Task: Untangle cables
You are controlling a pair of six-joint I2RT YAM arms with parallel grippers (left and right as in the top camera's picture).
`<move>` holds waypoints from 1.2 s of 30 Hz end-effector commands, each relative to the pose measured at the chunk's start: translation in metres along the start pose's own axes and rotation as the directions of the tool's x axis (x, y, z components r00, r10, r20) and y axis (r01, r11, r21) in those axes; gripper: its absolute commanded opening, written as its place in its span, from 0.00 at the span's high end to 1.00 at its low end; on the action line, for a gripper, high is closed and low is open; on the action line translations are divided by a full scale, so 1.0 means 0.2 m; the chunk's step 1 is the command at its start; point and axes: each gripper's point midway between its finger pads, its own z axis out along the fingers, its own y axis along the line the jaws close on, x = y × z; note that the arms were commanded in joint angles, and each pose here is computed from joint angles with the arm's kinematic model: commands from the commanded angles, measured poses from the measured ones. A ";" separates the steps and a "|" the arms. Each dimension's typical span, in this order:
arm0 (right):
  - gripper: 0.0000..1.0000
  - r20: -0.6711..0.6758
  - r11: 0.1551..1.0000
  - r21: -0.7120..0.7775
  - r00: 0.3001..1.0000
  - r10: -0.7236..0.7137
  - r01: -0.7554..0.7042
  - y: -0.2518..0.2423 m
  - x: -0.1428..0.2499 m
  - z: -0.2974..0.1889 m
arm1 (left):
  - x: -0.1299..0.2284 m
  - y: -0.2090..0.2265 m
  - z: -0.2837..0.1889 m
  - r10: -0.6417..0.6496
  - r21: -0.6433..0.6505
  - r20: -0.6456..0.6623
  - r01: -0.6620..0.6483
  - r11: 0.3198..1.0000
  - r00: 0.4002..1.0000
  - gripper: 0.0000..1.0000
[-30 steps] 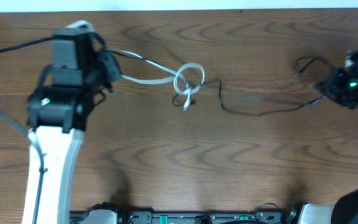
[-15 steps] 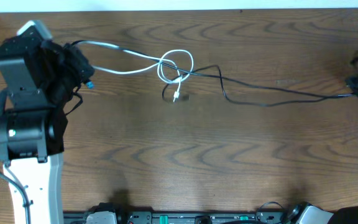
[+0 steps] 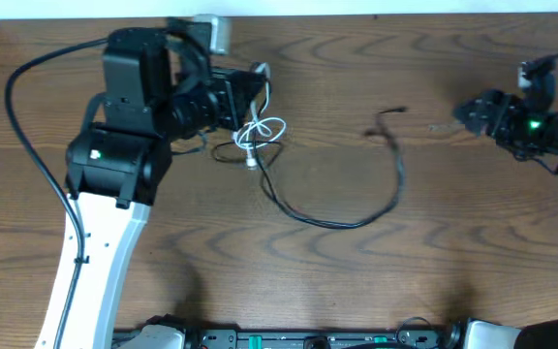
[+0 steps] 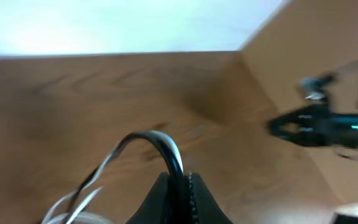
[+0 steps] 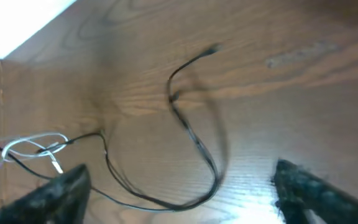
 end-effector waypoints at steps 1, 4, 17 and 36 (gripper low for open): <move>0.01 -0.024 0.986 -0.097 0.990 -0.141 0.138 0.14 0.02 0.04 | -0.06 -0.24 -0.05 0.082 0.211 0.042 -0.089 0.973 0.996 0.92; 0.01 -0.017 0.939 -0.232 0.964 -0.265 0.254 0.31 0.06 0.05 | -0.13 -0.30 -0.07 -0.006 0.275 0.070 -0.014 0.961 0.998 0.93; 0.02 0.039 0.745 -0.444 0.841 -0.539 0.498 0.75 0.21 0.26 | -0.24 -0.40 -0.11 -0.259 0.384 0.035 0.226 0.895 0.965 0.92; 0.09 0.011 0.564 -0.644 0.744 -0.668 0.517 0.89 0.44 0.63 | -0.40 -0.48 -0.20 -0.353 0.485 0.083 0.271 0.831 0.932 0.92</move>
